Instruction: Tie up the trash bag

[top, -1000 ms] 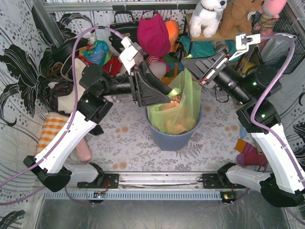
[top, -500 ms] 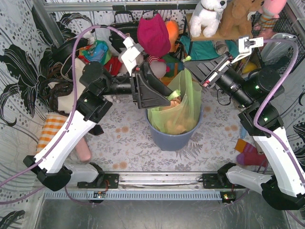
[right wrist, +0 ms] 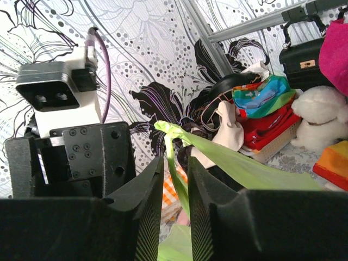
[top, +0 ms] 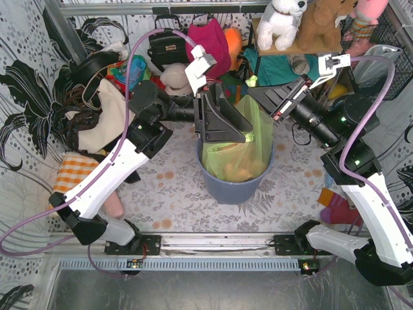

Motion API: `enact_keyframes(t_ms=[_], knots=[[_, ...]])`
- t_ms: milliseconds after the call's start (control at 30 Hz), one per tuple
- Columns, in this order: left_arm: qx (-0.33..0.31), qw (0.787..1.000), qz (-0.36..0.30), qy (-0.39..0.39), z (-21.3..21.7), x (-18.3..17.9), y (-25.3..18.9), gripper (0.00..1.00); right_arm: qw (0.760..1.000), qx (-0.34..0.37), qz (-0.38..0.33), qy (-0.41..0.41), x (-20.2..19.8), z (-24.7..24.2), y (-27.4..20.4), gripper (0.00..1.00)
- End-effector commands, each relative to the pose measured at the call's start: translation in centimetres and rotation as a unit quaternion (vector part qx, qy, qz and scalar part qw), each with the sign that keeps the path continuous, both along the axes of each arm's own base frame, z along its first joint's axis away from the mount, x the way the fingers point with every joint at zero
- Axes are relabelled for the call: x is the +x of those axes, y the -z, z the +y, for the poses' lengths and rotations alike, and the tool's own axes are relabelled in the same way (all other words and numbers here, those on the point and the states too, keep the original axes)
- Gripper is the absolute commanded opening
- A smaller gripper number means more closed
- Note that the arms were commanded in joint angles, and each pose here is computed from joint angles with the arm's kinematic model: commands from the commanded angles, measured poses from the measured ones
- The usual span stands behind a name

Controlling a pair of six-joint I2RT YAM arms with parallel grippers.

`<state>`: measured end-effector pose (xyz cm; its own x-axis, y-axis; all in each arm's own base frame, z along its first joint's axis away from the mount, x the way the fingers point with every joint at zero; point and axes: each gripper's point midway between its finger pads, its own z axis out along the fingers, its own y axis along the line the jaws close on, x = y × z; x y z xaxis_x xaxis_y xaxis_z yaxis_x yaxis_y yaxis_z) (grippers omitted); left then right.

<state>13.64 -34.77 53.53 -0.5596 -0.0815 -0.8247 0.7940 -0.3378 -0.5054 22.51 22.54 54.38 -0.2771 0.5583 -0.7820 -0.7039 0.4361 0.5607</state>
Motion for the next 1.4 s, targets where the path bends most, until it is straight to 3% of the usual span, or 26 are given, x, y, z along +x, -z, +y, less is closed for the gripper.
enact_keyframes(t_ms=[0, 300, 467, 833, 1100, 1267, 1367], knots=[[-0.042, 0.998, -0.037, 0.01, 1.0, -1.5, -2.8, 0.66, 1.0, -0.001, -0.015, -0.013, -0.2, 0.4, -0.9, 0.25], [0.057, 0.996, -0.052, -0.049, 1.5, -0.8, 1.7, 0.69, 0.999, -0.006, -0.013, -0.042, -0.1, 1.6, -1.3, 0.26], [0.075, 0.992, -0.068, -0.071, 2.4, -1.1, 2.0, 0.71, 0.999, -0.015, -0.005, -0.051, 0.2, 2.1, -1.0, 0.28], [0.056, 0.997, -0.049, 0.008, 1.0, -1.5, 2.0, 0.71, 0.997, -0.016, -0.012, -0.08, 0.3, 3.3, -1.6, 0.27], [-0.014, 0.996, -0.068, 0.05, 0.8, -2.9, -2.0, 0.68, 0.997, -0.016, -0.007, -0.078, 0.6, 3.5, -1.2, 0.23], [-0.034, 0.997, -0.065, 0.025, 0.9, -2.7, -3.2, 0.52, 0.998, -0.007, -0.015, -0.062, 0.5, 2.8, -1.9, 0.12], [-0.028, 0.997, -0.059, -0.028, 1.1, -1.8, -2.9, 0.19, 1.0, 0.011, -0.023, -0.015, 0.5, 0.9, -2.0, 0.04]])
